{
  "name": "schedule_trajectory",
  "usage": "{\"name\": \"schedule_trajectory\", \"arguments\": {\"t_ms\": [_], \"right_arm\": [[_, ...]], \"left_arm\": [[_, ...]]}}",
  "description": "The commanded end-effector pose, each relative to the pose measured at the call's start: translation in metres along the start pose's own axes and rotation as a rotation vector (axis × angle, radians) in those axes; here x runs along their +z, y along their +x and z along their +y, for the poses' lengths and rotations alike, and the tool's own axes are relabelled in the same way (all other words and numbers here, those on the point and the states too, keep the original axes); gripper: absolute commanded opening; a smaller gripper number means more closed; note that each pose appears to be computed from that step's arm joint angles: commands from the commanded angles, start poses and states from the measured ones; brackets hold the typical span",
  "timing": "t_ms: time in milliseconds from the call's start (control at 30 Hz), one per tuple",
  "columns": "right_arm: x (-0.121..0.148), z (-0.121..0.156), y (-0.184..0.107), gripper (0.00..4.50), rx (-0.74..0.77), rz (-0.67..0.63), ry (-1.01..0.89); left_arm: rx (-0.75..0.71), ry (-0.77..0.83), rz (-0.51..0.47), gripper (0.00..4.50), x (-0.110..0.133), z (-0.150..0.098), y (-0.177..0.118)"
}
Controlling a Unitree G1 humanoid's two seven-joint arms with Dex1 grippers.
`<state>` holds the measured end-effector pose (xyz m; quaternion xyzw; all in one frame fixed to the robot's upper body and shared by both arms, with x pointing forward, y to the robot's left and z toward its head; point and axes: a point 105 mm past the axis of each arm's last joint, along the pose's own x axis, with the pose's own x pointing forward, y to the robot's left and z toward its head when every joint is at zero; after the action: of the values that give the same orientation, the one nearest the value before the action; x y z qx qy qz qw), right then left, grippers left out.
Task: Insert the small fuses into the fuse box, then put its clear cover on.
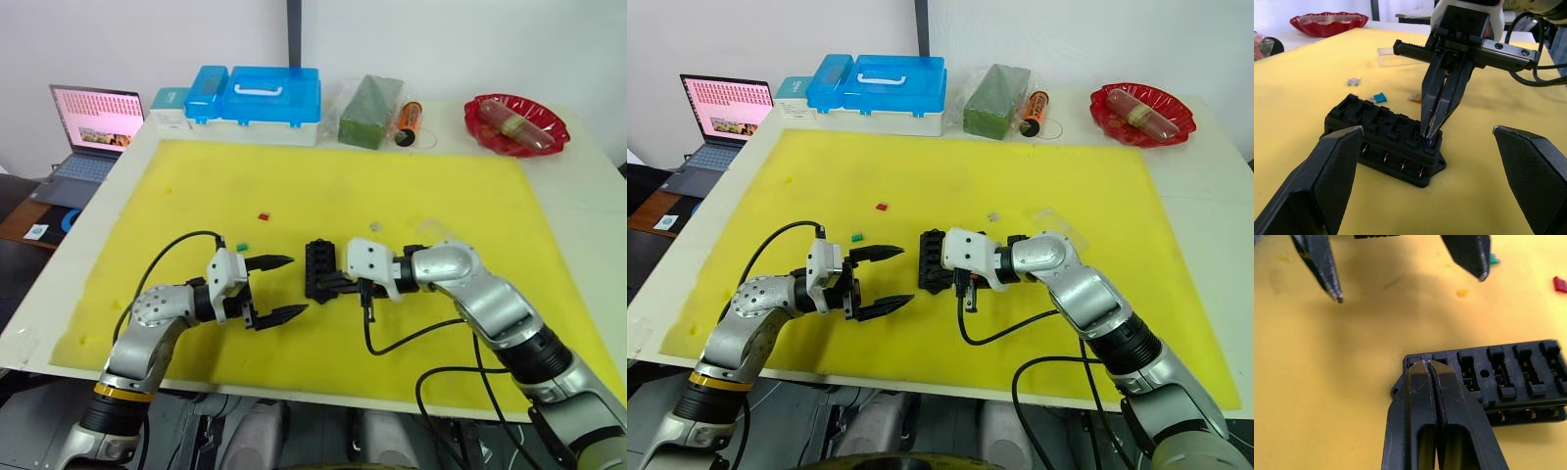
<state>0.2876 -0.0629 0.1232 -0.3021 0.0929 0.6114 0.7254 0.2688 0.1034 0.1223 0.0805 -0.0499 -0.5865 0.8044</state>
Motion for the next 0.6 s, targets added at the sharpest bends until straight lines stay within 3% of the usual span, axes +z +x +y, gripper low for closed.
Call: {"name": "schedule_trajectory", "arguments": {"t_ms": [33,300,600], "right_arm": [[-0.028,0.004,0.000,0.02,0.005,0.109,0.041],[-0.031,0.002,0.001,0.02,-0.012,0.120,-0.009],[0.020,-0.011,-0.014,0.02,-0.082,-0.166,0.050]], "left_arm": [[0.000,0.040,-0.012,4.50,0.009,0.001,-0.001],[-0.003,0.030,-0.002,4.50,0.007,0.001,-0.001],[-0.005,0.031,0.000,4.50,0.010,0.002,-0.004]]}}
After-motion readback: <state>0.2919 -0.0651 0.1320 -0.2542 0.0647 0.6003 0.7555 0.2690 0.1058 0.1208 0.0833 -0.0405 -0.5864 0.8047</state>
